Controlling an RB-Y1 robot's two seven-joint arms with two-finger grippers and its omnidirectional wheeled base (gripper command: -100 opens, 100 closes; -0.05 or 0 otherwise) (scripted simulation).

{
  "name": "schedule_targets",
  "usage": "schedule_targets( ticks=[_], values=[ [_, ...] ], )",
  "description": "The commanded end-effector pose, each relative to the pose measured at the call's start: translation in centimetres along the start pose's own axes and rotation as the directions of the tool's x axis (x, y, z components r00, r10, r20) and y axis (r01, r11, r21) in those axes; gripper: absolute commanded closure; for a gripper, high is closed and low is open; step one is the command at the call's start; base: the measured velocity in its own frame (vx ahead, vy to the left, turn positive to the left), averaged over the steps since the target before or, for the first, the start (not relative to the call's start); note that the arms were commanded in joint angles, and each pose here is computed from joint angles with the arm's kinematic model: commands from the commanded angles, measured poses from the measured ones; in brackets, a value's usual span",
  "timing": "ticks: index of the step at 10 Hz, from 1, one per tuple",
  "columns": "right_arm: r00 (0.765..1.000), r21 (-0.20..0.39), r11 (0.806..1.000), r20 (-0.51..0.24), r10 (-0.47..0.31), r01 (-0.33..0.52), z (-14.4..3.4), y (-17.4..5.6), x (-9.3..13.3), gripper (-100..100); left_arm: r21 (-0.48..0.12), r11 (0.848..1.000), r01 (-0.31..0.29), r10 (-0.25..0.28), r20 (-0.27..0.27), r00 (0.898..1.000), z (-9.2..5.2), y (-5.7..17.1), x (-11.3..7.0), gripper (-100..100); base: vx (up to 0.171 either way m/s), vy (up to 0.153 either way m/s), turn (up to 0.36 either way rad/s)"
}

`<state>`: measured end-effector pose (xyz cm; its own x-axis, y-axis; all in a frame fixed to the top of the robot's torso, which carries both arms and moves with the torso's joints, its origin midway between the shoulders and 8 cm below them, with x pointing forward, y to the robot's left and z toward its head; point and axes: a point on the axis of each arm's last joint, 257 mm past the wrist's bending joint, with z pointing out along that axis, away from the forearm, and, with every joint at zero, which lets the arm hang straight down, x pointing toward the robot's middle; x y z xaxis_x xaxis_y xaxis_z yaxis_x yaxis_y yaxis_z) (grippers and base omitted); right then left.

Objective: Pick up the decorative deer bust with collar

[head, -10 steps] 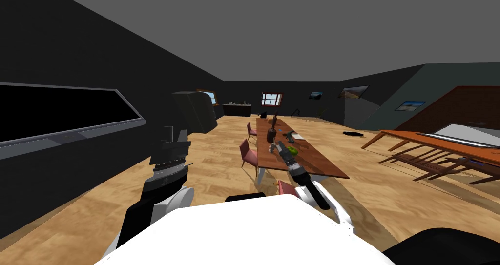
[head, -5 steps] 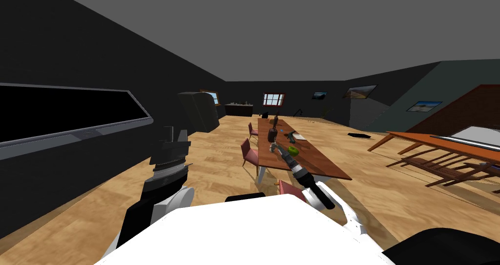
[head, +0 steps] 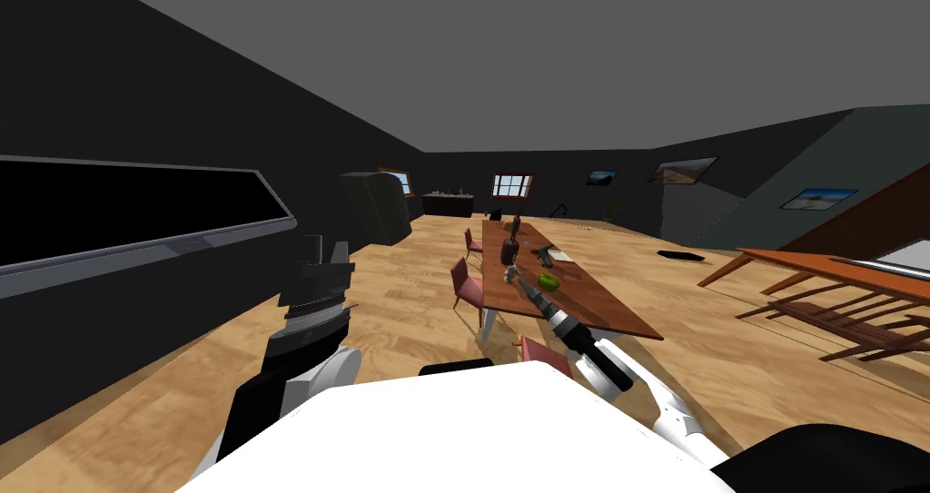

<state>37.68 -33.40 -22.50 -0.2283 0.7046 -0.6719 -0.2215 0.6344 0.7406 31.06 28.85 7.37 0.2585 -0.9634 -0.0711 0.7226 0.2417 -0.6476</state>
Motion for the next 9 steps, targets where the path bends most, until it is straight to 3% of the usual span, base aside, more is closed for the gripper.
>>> schedule_targets(
  ticks=[1,3,4,6,7,8,9],
  values=[
    [0.999,0.024,0.999,-0.024,-0.028,0.029,-0.5,-1.4,0.3,-100,0.000,1.000,0.000,0.000,0.000,1.000,0.0,0.0,0.0,0,-0.004,0.014,0.031],
    [0.986,0.094,0.987,-0.117,-0.122,0.133,-2.2,-5.2,1.0,-100,0.000,1.000,0.000,0.000,0.000,1.000,0.0,0.0,0.0,0,0.004,0.030,0.087],
    [0.983,0.100,0.985,-0.126,-0.131,0.143,-2.4,-5.6,0.8,-100,0.000,1.000,0.000,0.000,0.000,1.000,0.0,0.0,0.0,0,0.011,0.029,0.040],
    [0.951,0.147,0.957,-0.224,-0.213,0.250,-4.3,-9.0,1.2,-100,0.000,1.000,0.000,0.000,0.000,1.000,0.0,0.0,0.0,0,0.033,0.047,0.088],
    [0.947,0.161,0.952,-0.234,-0.219,0.260,-4.7,-9.7,0.9,-100,0.000,1.000,0.000,0.000,0.000,1.000,0.0,0.0,0.0,0,0.039,0.038,0.045],
    [0.922,0.172,0.933,-0.286,-0.259,0.316,-5.7,-11.1,0.9,-100,0.000,1.000,0.000,0.000,0.000,1.000,0.0,0.0,0.0,0,0.037,0.045,0.091],
    [0.922,0.185,0.930,-0.290,-0.257,0.318,-6.0,-11.7,0.8,-100,0.000,1.000,0.000,0.000,0.000,1.000,0.0,0.0,0.0,0,0.033,0.037,0.032]
  ],
)
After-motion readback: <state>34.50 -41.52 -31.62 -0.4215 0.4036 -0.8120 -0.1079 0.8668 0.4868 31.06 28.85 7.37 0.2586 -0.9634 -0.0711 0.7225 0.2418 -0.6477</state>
